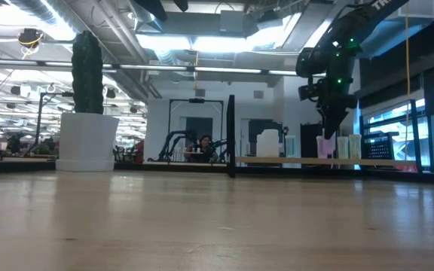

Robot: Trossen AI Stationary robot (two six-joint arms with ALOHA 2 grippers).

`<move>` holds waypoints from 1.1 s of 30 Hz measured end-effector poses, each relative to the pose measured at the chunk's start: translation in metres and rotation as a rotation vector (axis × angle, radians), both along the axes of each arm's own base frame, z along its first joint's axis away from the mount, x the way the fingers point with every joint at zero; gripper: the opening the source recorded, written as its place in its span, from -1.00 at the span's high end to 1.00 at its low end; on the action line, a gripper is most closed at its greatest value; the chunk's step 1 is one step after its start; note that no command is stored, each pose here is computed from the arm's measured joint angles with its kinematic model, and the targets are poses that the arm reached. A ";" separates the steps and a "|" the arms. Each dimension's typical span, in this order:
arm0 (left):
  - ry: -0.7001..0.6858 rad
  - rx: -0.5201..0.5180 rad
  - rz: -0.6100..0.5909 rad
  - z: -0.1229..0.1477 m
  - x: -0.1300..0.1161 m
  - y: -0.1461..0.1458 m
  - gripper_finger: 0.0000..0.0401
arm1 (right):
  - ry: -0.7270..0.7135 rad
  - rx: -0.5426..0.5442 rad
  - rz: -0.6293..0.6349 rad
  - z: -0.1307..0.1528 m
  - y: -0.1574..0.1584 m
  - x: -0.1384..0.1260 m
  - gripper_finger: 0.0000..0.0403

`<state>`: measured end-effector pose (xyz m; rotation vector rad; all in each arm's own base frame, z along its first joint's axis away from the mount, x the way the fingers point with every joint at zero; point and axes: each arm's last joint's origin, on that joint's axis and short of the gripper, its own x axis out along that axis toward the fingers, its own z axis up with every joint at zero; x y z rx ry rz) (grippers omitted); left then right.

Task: Pick and place medicine bottles onto shelf by color
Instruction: Put the right pink pill bottle on the shelf aligned with the other pink pill bottle

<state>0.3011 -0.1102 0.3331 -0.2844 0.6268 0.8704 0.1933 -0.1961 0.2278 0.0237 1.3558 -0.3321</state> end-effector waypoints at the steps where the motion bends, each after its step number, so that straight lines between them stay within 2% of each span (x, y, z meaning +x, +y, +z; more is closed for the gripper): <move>1: 0.000 0.000 0.000 0.000 0.000 0.000 -0.10 | 0.000 0.000 -0.001 0.000 0.000 0.000 0.40; 14: 0.000 0.000 0.004 0.000 0.000 0.001 -0.10 | 0.017 0.031 -0.048 -0.015 0.005 -0.005 0.40; 21: -0.001 0.000 0.008 0.000 0.001 0.002 -0.10 | -0.010 0.007 -0.054 -0.014 0.003 -0.003 0.40; 33: -0.011 -0.005 0.008 0.000 0.002 0.002 -0.10 | 0.024 -0.031 -0.068 -0.014 0.002 -0.004 0.40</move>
